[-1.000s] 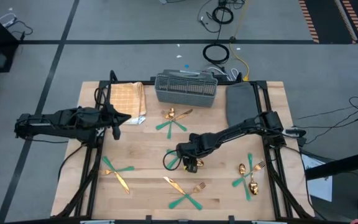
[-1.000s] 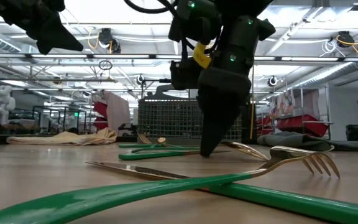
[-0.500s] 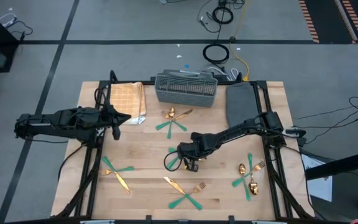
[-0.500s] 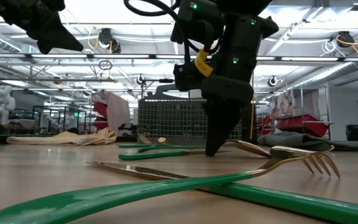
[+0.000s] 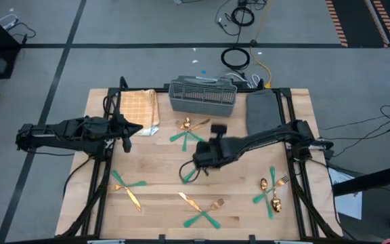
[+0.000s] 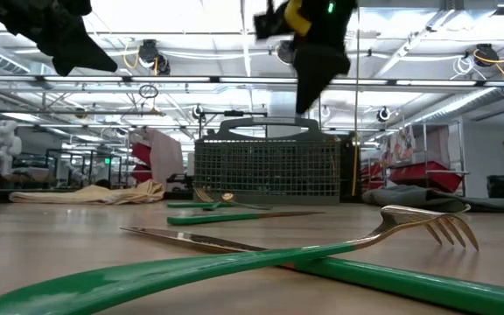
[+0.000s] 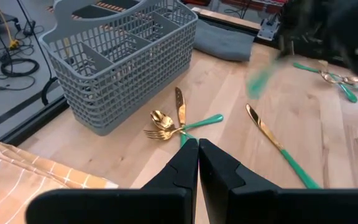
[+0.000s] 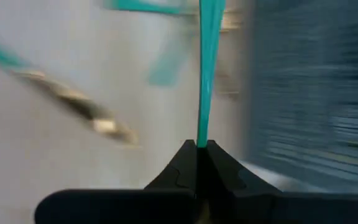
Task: Sort silverware
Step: Put the spoon into the middle right section of the dish rack
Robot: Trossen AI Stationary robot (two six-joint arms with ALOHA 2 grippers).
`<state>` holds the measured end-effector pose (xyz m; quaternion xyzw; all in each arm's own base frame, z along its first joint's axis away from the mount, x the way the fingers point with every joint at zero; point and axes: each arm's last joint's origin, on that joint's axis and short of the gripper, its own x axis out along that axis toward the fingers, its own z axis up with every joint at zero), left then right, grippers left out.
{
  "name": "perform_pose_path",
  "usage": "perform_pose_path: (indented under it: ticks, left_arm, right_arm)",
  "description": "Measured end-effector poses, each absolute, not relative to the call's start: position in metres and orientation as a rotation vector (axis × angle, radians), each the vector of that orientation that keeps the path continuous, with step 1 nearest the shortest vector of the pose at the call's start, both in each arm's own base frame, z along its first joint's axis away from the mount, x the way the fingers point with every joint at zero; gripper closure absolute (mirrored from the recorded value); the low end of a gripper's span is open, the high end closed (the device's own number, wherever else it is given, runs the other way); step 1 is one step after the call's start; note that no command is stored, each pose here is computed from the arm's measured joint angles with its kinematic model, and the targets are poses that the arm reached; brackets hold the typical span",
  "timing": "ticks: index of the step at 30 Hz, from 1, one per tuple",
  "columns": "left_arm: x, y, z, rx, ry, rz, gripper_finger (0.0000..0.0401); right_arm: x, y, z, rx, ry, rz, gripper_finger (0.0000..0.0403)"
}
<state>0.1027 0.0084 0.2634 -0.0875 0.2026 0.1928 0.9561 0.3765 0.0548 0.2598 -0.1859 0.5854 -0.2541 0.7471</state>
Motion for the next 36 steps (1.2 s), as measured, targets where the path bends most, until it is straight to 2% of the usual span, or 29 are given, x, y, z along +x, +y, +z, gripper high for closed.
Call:
perform_pose_path:
  ticks: [5, 10, 17, 24, 30, 36]
  left_arm:
    - [0.103, 0.008, 0.263, -0.159, 0.414, 0.387, 0.038]
    - [0.103, 0.008, 0.263, -0.157, 0.414, 0.387, 0.038]
    - [0.103, 0.009, 0.264, -0.156, 0.413, 0.391, 0.038]
    - [0.102, 0.009, 0.264, -0.145, 0.409, 0.423, 0.038]
    - [0.102, 0.01, 0.264, -0.133, 0.409, 0.433, 0.038]
    - [0.102, 0.011, 0.264, -0.116, 0.406, 0.458, 0.038]
  right_arm:
    - [0.362, 0.016, 0.312, -0.671, 1.259, -0.836, 0.0402]
    - [0.358, -0.029, 0.335, -0.892, 1.34, -0.946, 0.0403]
    - [0.349, -0.094, 0.325, -1.151, 1.673, -0.929, 0.0403]
    - [0.338, -0.125, 0.293, -1.382, 1.967, -0.814, 0.0403]
    - [0.34, -0.123, 0.265, -1.451, 2.032, -0.714, 0.0403]
    - [0.344, -0.115, 0.255, -1.493, 2.026, -0.674, 0.0402]
